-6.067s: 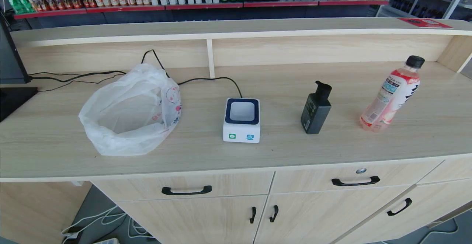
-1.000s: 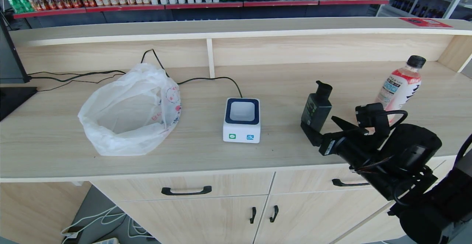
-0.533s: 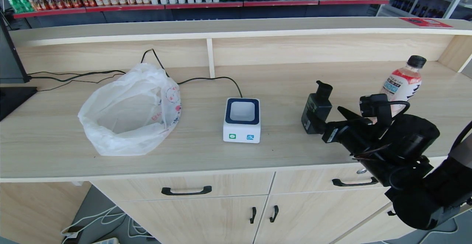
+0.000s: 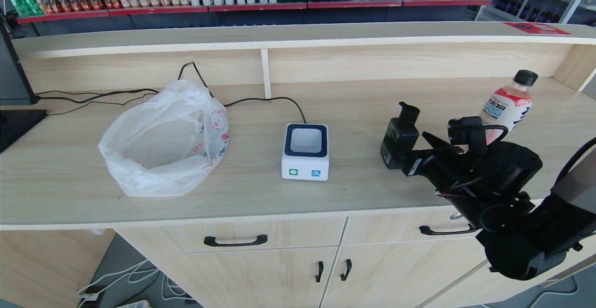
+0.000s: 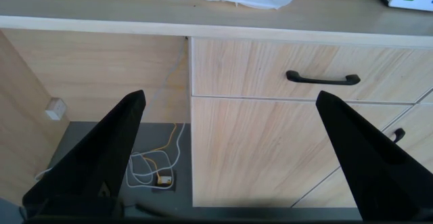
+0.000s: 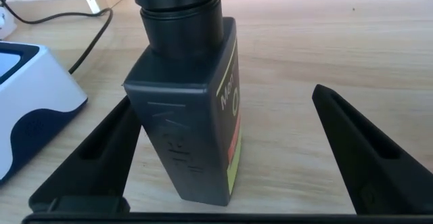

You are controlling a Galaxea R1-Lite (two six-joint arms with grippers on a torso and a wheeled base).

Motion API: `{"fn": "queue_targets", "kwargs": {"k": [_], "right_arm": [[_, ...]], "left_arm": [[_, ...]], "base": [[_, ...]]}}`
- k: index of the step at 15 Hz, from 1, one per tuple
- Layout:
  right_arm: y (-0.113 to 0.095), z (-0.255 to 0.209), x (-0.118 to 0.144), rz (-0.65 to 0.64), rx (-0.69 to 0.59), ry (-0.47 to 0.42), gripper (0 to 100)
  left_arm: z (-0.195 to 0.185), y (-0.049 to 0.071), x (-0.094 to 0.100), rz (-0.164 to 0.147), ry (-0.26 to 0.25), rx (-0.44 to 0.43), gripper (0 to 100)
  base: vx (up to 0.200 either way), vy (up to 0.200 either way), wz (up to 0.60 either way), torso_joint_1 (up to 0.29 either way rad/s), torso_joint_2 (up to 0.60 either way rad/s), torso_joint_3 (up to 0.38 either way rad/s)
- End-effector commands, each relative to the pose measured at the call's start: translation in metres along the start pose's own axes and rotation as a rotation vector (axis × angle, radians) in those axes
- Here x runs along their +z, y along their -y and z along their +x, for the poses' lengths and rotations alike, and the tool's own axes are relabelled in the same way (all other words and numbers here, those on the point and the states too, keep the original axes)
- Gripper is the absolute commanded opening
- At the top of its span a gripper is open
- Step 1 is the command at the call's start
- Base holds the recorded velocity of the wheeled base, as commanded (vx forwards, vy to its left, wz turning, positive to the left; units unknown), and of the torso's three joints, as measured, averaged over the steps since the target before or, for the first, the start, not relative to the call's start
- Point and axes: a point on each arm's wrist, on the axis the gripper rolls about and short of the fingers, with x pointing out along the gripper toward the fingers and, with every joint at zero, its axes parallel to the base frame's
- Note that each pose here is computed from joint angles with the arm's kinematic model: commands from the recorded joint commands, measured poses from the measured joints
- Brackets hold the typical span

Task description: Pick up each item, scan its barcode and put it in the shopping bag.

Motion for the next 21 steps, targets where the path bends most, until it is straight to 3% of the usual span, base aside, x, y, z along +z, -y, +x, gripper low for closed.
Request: {"fn": "queue_targets", "kwargs": {"k": [1,17,18,21], "right_arm": [[0.000,0.006,-0.006,0.003,0.001,-0.004,100],[0.001,0.021,-0.015,0.041,-0.003,0.004,100],[0.001,0.021,-0.015,0.041,-0.003,0.003,0],[0.001,0.022,-0.014,0.043,0.000,0.008,0]], "left_arm": [[0.000,0.000,0.000,0.000,-0.001,0.000,100],[0.000,0.000,0.000,0.000,-0.001,0.000,100],[0.000,0.000,0.000,0.000,-0.001,0.000,100],[0.000,0.000,0.000,0.000,-0.001,0.000,100]], "base": [[0.000,0.000,0.00,0.000,0.00,0.000],[0.000,0.000,0.00,0.000,0.00,0.000],[0.000,0.000,0.00,0.000,0.00,0.000],[0.000,0.000,0.00,0.000,0.00,0.000]]}}
